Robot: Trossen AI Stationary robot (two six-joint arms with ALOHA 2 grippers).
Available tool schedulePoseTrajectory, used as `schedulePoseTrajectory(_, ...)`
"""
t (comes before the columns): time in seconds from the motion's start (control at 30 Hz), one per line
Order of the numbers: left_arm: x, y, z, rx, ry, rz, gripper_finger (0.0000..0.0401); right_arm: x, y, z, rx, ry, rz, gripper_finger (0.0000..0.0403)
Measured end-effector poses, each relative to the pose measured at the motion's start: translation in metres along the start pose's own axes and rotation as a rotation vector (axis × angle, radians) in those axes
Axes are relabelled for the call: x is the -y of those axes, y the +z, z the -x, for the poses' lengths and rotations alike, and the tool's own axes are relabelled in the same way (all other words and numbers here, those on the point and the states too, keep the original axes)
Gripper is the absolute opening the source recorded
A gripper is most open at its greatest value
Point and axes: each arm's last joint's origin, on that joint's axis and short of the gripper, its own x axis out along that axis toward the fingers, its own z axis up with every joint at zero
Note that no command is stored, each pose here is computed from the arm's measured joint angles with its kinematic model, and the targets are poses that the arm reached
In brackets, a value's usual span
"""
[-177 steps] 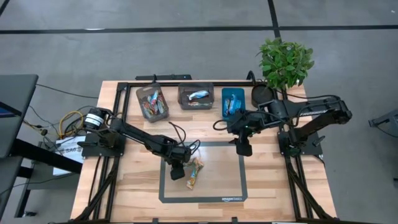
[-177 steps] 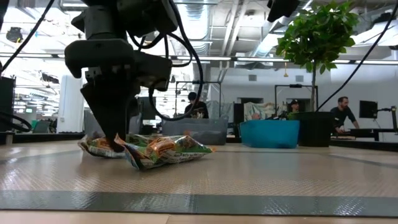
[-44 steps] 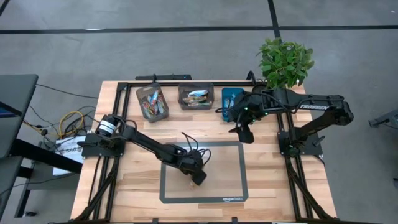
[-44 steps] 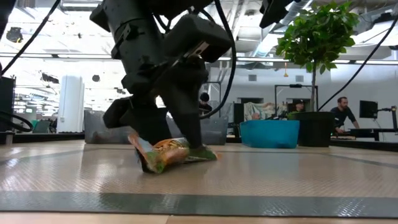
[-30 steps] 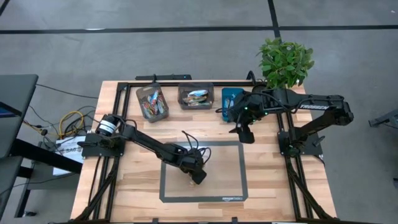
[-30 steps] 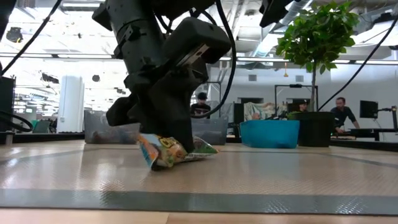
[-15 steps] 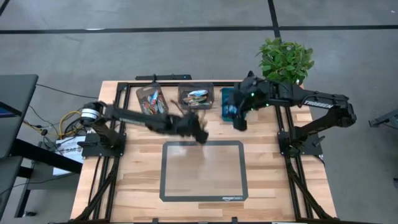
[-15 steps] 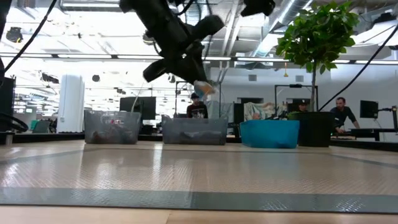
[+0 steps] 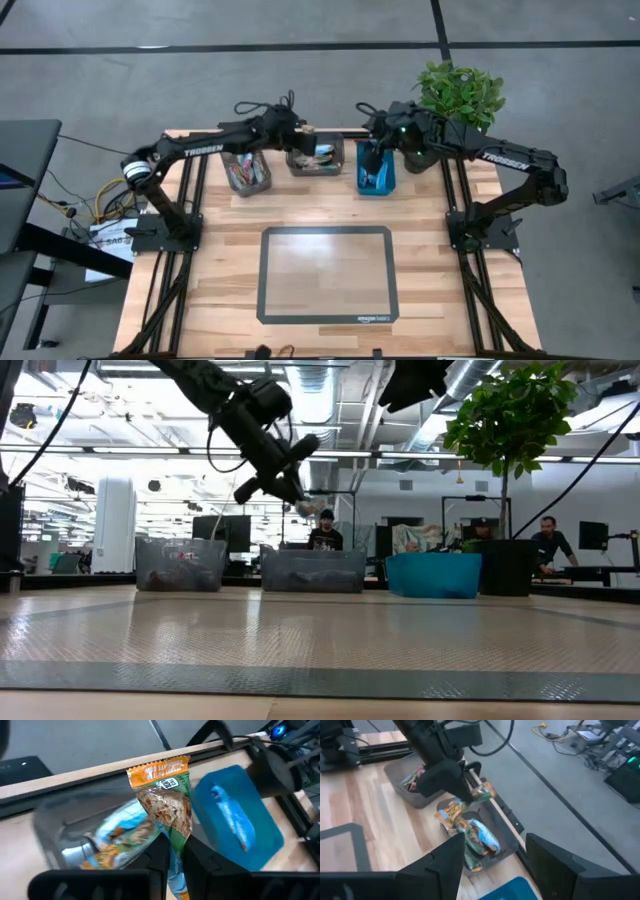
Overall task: Pick and place Granola Bars by type
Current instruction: Put the yellow granola bar into the right black bin, then return to Home Position
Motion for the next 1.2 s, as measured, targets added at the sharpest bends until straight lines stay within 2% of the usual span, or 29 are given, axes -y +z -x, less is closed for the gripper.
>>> schedulePoseTrajectory(0.2,-0.018,0.014,-0.003,-0.004,-0.032,-0.014,0.0049,0.007,0.0,-0.002,0.002,-0.021,-0.016,0.0202)
schedulePoseTrajectory(0.3,-0.022,0.016,-0.006,-0.021,-0.053,-0.008,0.0077,0.008,0.0,-0.002,0.001,-0.025,-0.018,0.0202)
schedulePoseTrajectory(0.47,-0.025,0.016,-0.006,-0.004,-0.016,-0.021,0.0134,0.008,0.001,-0.002,0.012,-0.016,-0.021,0.0202)
schedulePoseTrajectory(0.53,-0.024,0.017,-0.006,0.01,-0.023,-0.022,0.0152,0.007,0.001,-0.002,0.014,0.043,-0.015,0.0202)
schedulePoseTrajectory(0.6,-0.022,0.02,-0.006,0.032,-0.048,-0.02,0.0165,0.007,-0.001,-0.001,0.01,0.152,-0.014,0.0202)
schedulePoseTrajectory(0.67,-0.017,0.021,-0.005,0.045,-0.106,-0.031,0.017,0.008,-0.003,0.003,0.004,0.284,-0.015,0.0202)
schedulePoseTrajectory(0.73,-0.008,0.022,-0.003,0.059,-0.171,-0.044,0.0172,0.009,-0.005,0.012,0.017,0.368,-0.009,0.0202)
schedulePoseTrajectory(0.83,0.006,0.023,0.009,0.075,-0.274,-0.069,0.0172,0.012,-0.021,0.031,0.062,0.379,-0.023,0.0202)
schedulePoseTrajectory(0.93,0.021,0.022,0.029,0.1,-0.336,-0.097,0.0171,0.012,-0.049,0.05,0.136,0.377,-0.11,0.0202)
schedulePoseTrajectory(1.07,0.044,0.02,0.068,0.185,-0.422,-0.23,0.0171,0.005,-0.093,0.073,0.252,0.339,-0.242,0.0202)
schedulePoseTrajectory(1.2,0.062,0.016,0.106,0.287,-0.432,-0.281,0.0171,0.001,-0.133,0.091,0.306,0.282,-0.348,0.0202)
